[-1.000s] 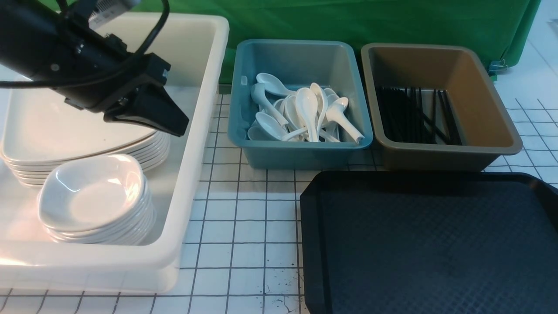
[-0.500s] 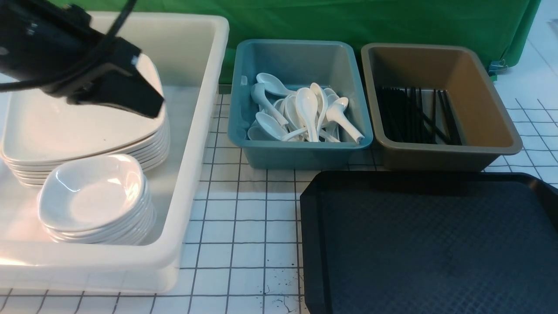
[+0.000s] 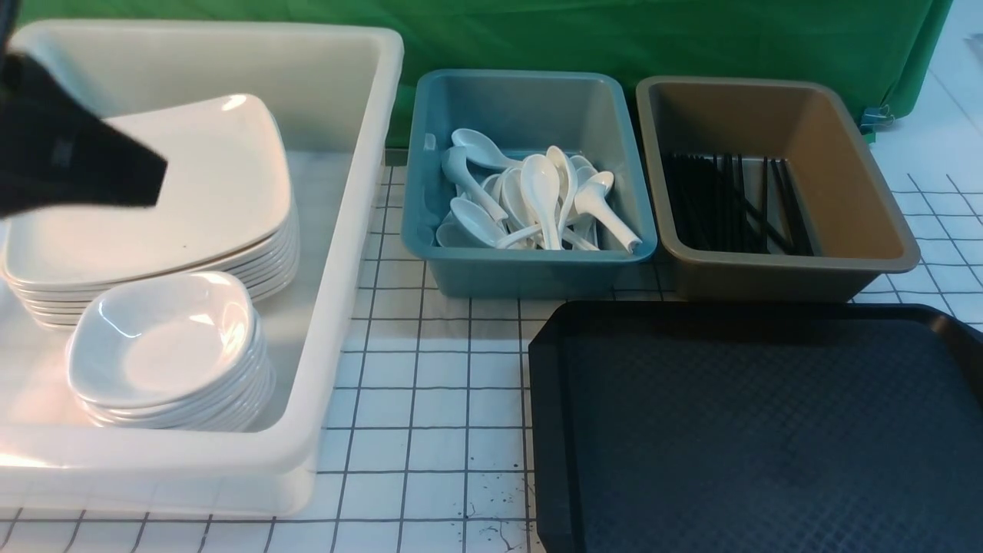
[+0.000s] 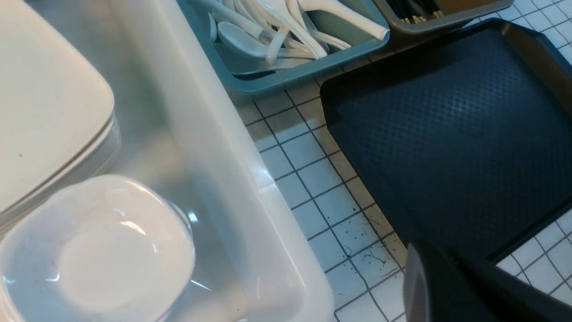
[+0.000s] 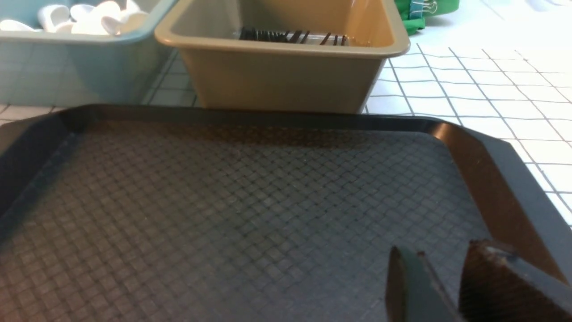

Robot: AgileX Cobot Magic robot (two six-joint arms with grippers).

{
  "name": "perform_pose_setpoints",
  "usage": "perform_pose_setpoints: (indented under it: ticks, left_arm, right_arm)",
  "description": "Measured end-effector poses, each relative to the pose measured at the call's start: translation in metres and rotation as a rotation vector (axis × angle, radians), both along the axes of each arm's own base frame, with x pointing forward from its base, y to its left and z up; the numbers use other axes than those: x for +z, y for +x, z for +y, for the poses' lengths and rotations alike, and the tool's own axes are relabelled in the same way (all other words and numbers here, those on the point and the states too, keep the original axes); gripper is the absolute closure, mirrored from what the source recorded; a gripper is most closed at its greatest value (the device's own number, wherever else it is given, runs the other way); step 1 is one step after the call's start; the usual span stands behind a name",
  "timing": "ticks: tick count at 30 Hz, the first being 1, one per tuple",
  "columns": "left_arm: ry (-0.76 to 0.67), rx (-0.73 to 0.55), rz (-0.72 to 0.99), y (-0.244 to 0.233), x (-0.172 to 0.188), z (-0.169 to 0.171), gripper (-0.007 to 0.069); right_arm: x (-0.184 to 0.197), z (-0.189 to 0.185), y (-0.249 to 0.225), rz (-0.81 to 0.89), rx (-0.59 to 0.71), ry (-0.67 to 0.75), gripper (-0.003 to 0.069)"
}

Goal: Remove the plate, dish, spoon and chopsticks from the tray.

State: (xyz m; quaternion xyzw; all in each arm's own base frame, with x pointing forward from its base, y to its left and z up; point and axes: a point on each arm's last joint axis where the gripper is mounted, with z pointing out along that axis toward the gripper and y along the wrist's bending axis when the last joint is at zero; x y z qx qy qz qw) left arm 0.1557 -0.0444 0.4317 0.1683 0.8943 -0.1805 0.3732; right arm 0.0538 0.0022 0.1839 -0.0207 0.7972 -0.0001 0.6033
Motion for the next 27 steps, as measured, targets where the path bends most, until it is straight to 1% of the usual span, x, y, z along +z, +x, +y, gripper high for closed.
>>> perform_pose_setpoints:
  ticks: [8, 12, 16, 20, 25, 27]
  left_arm:
    - [-0.014, 0.019, 0.053, -0.029, -0.030, 0.001, 0.0621]
    - [-0.035, 0.043, 0.062, -0.035, -0.037, 0.001, 0.0621]
    - [-0.080, 0.059, 0.080, -0.036, -0.037, 0.000, 0.0621]
    - [-0.147, 0.045, 0.086, -0.037, -0.034, -0.005, 0.0621]
    - [-0.192, 0.032, 0.083, -0.038, -0.032, -0.008, 0.0621]
    - [-0.213, 0.034, 0.071, -0.037, -0.030, -0.009, 0.0621]
  right_arm:
    - [0.000, 0.000, 0.000, 0.000, 0.000, 0.000, 0.0419]
    - [0.000, 0.000, 0.000, 0.000, 0.001, 0.007, 0.0419]
    - [0.000, 0.000, 0.000, -0.001, 0.001, 0.014, 0.0419]
    - [0.000, 0.000, 0.000, -0.001, 0.001, 0.015, 0.0419]
    - [0.000, 0.001, 0.000, -0.001, 0.002, 0.022, 0.0419]
    - [0.000, 0.002, 0.000, -0.001, 0.005, 0.060, 0.0419]
